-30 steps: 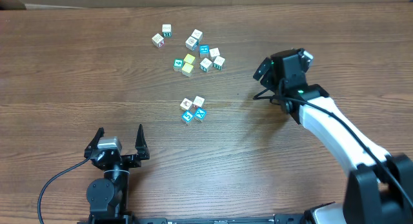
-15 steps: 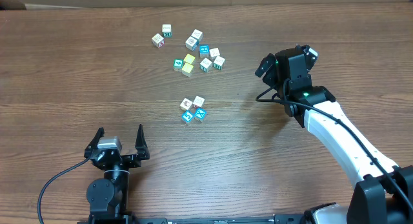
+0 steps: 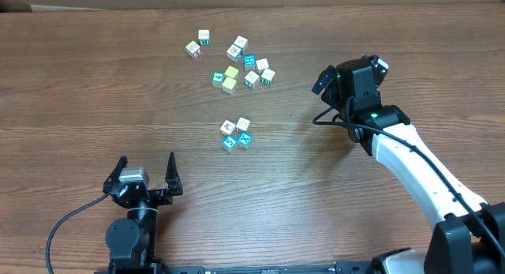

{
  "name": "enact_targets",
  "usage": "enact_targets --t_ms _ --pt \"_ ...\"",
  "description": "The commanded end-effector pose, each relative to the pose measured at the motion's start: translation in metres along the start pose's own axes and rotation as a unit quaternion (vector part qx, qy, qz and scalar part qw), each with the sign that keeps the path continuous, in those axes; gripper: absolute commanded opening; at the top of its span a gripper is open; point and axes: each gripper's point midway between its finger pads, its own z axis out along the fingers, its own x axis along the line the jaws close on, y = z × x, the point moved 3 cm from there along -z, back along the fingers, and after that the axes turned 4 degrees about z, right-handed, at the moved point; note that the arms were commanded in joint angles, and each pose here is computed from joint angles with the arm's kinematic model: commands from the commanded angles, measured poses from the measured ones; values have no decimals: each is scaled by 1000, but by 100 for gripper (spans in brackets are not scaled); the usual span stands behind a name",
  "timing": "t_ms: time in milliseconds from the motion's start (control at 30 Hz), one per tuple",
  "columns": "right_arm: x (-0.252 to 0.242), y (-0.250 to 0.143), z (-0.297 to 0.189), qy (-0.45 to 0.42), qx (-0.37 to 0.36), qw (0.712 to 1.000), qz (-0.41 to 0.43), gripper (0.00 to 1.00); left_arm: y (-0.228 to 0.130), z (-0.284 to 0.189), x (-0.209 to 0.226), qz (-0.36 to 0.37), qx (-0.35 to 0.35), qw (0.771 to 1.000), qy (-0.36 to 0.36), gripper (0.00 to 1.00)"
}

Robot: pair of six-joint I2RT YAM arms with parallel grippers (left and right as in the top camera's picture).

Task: Form a circle

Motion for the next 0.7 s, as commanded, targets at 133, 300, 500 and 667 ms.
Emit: enact_targets --t_ms 133,300,500,667 --pt "7 8 -4 9 -11 1000 3 100 1 0 -1 15 -4 1000 -3 100" --pt "7 8 -4 9 -11 1000 3 100 1 0 -1 15 -4 1000 -3 100" --pt "6 6 -4 8 -10 1000 3 100 1 0 -1 15 -4 1000 -3 100" --pt "2 4 -6 6 -9 1000 2 100 1 0 -1 15 -4 1000 -3 100"
